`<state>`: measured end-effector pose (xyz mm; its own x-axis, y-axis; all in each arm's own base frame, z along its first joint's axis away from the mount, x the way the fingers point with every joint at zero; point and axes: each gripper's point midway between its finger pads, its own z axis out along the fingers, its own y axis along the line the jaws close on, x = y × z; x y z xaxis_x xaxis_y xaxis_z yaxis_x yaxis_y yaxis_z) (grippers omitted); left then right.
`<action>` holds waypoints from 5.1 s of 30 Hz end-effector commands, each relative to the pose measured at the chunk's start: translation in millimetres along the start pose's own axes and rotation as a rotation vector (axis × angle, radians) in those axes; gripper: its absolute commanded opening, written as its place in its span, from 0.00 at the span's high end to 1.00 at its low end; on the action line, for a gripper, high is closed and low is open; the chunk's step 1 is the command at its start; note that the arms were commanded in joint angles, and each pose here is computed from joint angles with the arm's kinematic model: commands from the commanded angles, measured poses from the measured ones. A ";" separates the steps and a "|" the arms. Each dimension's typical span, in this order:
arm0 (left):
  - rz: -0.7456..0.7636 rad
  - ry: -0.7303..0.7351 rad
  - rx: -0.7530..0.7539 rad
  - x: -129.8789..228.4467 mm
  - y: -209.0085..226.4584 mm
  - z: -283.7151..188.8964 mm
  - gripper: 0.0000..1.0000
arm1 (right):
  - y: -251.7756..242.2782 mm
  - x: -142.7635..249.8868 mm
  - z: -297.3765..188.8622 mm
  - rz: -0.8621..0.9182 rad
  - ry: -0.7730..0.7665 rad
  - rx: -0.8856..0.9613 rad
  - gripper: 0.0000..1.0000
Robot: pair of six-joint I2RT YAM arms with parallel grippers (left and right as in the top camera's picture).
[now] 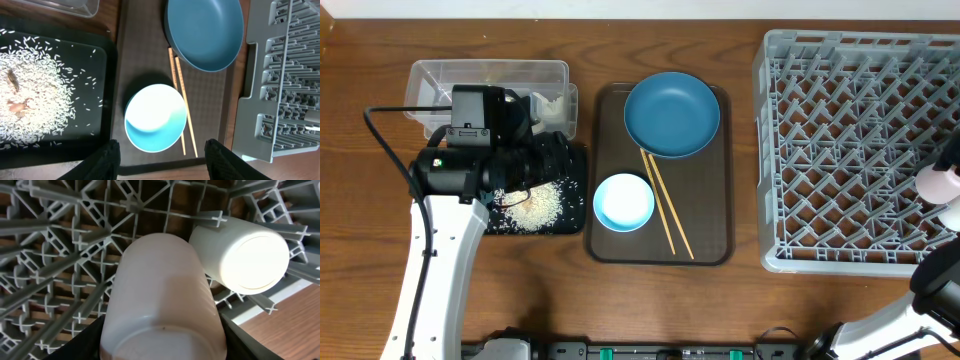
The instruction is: Sort waste into correct bins and load items into the dishwasher rack
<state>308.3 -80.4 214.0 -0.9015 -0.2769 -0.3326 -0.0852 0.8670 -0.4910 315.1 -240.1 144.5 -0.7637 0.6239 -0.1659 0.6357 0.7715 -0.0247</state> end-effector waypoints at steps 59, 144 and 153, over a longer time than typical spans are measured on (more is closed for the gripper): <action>0.004 0.017 -0.023 4.6 5.7 0.0 0.34 | 56.1 3.9 -20.4 0.046 0.002 -0.375 0.12; -0.034 0.067 -0.342 24.9 62.6 -11.3 0.33 | 290.7 -43.5 -169.5 -0.300 -0.854 -0.051 0.99; -0.032 0.062 -0.340 23.5 62.2 -11.1 0.33 | 192.8 -85.1 -201.6 -0.120 -0.966 0.252 0.99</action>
<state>276.4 -31.7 185.3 -0.9179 -0.3010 -0.2585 -0.2490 0.9442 -0.2154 496.1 -87.5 330.2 -0.4991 0.1248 -0.8575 0.5547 0.8063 -0.2055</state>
